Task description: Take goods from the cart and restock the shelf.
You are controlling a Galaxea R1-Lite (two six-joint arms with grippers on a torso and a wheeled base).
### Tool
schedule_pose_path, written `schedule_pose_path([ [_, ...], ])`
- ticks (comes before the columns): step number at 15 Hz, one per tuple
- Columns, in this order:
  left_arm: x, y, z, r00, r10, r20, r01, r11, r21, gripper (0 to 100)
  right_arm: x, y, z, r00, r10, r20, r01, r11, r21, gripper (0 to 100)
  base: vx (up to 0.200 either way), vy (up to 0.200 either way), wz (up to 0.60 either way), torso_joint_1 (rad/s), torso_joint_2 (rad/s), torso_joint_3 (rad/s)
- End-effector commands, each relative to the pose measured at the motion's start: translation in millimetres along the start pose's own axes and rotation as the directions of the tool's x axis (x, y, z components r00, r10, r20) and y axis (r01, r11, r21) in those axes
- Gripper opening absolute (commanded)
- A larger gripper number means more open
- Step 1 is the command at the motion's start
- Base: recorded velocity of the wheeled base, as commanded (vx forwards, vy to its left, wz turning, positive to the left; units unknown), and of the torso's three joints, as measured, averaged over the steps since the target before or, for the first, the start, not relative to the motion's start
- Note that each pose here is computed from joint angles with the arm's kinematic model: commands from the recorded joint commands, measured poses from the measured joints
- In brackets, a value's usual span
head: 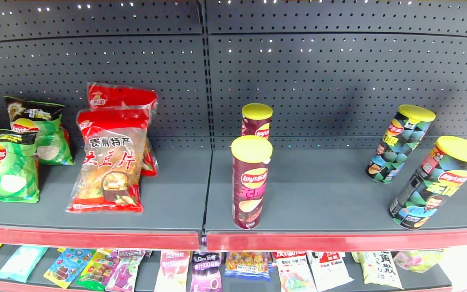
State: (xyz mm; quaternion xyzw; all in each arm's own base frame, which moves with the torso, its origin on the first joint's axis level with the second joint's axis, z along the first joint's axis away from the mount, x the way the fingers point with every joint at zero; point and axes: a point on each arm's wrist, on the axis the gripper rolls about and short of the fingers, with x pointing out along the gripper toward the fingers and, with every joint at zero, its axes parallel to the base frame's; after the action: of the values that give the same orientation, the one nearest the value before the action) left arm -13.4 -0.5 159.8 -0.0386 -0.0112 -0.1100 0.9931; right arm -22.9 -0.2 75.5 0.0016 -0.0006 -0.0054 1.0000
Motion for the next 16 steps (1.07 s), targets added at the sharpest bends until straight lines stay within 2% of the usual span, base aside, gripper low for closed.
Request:
schedule_pose_path([
  [1, 79.5, -3.5, 97.1, 0.989, -0.099, -0.114, 0.09, 0.992, -0.086, 100, 0.1, 0.0, 0.0, 1.0, 0.0, -0.001, 0.0, 1.0, 0.0, 100, 0.0, 0.0, 0.0, 0.0, 0.0, 0.0],
  [2, 111.0, -1.6, 88.0, 0.966, -0.132, -0.221, 0.11, 0.988, -0.11, 100, 0.1, 0.0, 0.0, 1.0, 0.002, -0.001, -0.002, 1.0, 0.0, 100, 0.0, 0.0, 0.0, 0.0, 0.0, 0.0],
  [5, 152.0, -4.0, 71.3, 0.921, -0.204, -0.332, 0.167, 0.977, -0.136, 100, 0.1, 0.0, 0.0, 1.0, 0.0, -0.001, 0.0, 1.0, 0.0, 100, 0.0, 0.0, 0.0, 0.0, 0.0, 0.0],
  [6, 170.5, -7.6, 56.9, 0.881, -0.226, -0.416, 0.191, 0.974, -0.124, 100, 0.1, 0.0, 0.0, 1.0, 0.002, -0.001, -0.002, 1.0, 0.0, 100, 0.0, 0.0, 0.0, 0.0, 0.0, 0.0],
  [7, 183.1, -13.3, 45.3, 0.847, -0.244, -0.473, 0.22, 0.97, -0.105, 100, 0.1, 0.0, 0.0, 1.0, 0.002, -0.001, -0.002, 1.0, 0.0, 100, 0.0, 0.0, 0.0, 0.0, 0.0, 0.0],
  [8, 192.5, -15.8, 37.6, 0.827, -0.235, -0.511, 0.214, 0.972, -0.101, 100, 0.1, 0.0, 0.0, 1.0, 0.002, -0.001, -0.002, 1.0, 0.0, 100, 0.0, 0.0, 0.0, 0.0, 0.0, 0.0],
  [10, 211.5, -29.8, 18.2, 0.77, -0.232, -0.595, 0.224, 0.971, -0.089, 100, 0.1, 0.0, 0.0, 1.0, 0.0, -0.001, 0.0, 1.0, 0.0, 100, 0.0, 0.0, 0.0, 0.0, 0.0, 0.0],
  [11, 222.8, -31.4, 10.0, 0.748, -0.224, -0.625, 0.216, 0.972, -0.091, 100, 0.1, 0.0, 0.0, 1.0, 0.0, -0.001, 0.0, 1.0, 0.0, 100, 0.0, 0.0, 0.0, 0.0, 0.0, 0.0],
  [12, 227.1, -31.8, 8.1, 0.743, -0.222, -0.631, 0.213, 0.973, -0.091, 100, 0.1, 0.0, 0.0, 1.0, 0.002, -0.001, -0.002, 1.0, 0.0, 100, 0.0, 0.0, 0.0, 0.0, 0.0, 0.0],
  [13, 246.1, -35.4, -1.8, 0.72, -0.221, -0.658, 0.213, 0.972, -0.094, 100, 0.1, 0.0, 0.0, 1.0, 0.0, -0.001, 0.0, 1.0, 0.0, 100, 0.0, 0.0, 0.0, 0.0, 0.0, 0.0],
  [15, 266.8, -45.0, -11.8, 0.693, -0.237, -0.68, 0.235, 0.967, -0.097, 100, 0.1, 0.0, 0.0, 1.0, 0.002, -0.001, -0.002, 1.0, 0.0, 100, 0.0, 0.0, 0.0, 0.0, 0.0, 0.0],
  [16, 270.3, -47.5, -14.1, 0.688, -0.24, -0.685, 0.24, 0.966, -0.097, 100, 0.1, 0.0, 0.0, 1.0, 0.0, -0.001, 0.0, 1.0, 0.0, 100, 0.0, 0.0, 0.0, 0.0, 0.0, 0.0],
])
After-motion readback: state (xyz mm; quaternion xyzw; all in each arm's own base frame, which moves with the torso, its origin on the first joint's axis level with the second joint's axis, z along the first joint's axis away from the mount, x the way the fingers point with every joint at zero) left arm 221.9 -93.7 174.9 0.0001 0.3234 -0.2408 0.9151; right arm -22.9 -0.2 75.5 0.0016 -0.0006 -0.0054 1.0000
